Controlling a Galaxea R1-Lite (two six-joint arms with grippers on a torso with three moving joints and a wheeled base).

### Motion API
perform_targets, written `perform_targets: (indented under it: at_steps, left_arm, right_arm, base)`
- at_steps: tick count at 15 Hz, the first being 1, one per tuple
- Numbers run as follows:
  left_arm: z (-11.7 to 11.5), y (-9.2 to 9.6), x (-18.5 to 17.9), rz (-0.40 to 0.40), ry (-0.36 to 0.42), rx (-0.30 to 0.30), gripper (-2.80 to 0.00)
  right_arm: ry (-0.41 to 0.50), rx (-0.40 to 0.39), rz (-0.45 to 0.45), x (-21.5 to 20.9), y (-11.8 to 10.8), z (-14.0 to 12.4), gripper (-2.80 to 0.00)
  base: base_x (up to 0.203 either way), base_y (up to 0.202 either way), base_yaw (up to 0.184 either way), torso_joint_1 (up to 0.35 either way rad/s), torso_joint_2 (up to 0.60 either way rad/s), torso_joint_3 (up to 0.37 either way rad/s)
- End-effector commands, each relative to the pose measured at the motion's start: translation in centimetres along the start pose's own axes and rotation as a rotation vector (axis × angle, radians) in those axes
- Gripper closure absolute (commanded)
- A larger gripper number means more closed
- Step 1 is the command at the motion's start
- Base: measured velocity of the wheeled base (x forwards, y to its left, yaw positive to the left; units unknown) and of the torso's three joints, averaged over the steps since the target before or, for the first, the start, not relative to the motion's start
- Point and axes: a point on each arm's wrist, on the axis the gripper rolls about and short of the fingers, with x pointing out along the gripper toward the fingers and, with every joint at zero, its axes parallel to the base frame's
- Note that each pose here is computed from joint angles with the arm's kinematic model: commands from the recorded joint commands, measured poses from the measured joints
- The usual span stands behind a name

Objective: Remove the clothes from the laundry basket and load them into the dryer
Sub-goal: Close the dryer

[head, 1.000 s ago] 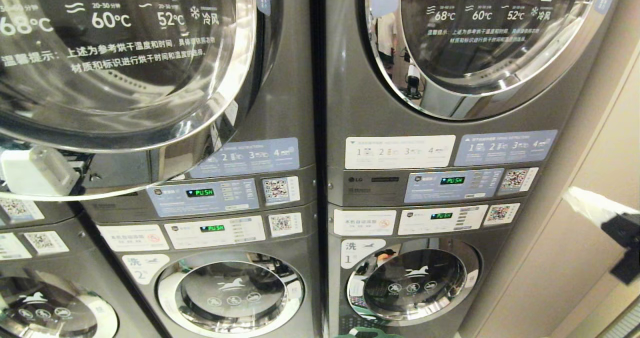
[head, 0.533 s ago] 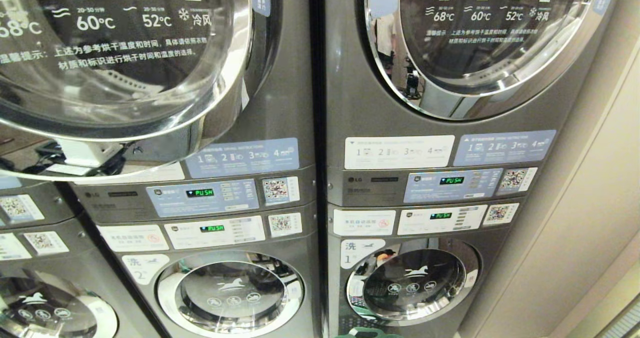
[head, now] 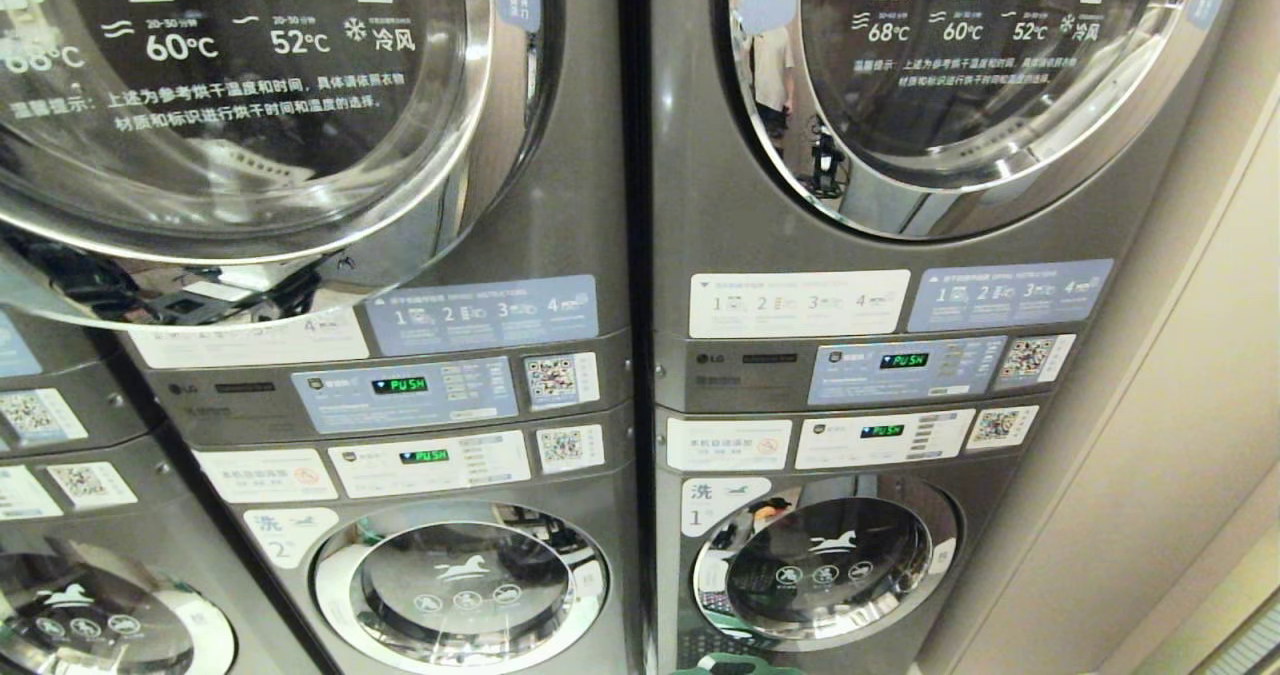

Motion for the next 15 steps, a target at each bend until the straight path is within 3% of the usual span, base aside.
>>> perform_targets:
  at_steps: [1,4,5,8,15]
  left_arm:
    - [-0.9,0.0,0.7,-0.018,0.019,-0.018,0.0]
    - [-1.9,-0.6,1.1,-0.052,0.041,-0.029,0.0]
    - [-2.2,-0.6,1.2,-0.053,0.048,-0.03,0.0]
    - [-3.4,0.3,2.8,-0.055,0.063,-0.038,0.0]
    - [-6.1,4.2,9.3,-0.034,-0.03,0.031,0.0]
  right_arm:
    - [0.015,0.006,-0.019,0.0,0.0,0.0,0.0]
    - [0.081,0.06,-0.198,0.3,0.1,0.1,0.0]
    - [0.071,0.062,-0.218,0.2,0.1,0.0,0.0]
    - [-0.033,0.008,-0.184,0.2,0.2,-0.1,0.0]
    - [0.011,-0.012,-0.118,0.2,0.2,-0.1,0.0]
  base:
    - [0.0,0.0,0.0,0.0,0.0,0.0]
    - [0.0,0.0,0.0,0.0,0.0,0.0]
    - [0.0,0.0,0.0,0.0,0.0,0.0]
    - [0.0,0.0,0.0,0.0,0.0,0.0]
    - [0.0,0.0,0.0,0.0,0.0,0.0]
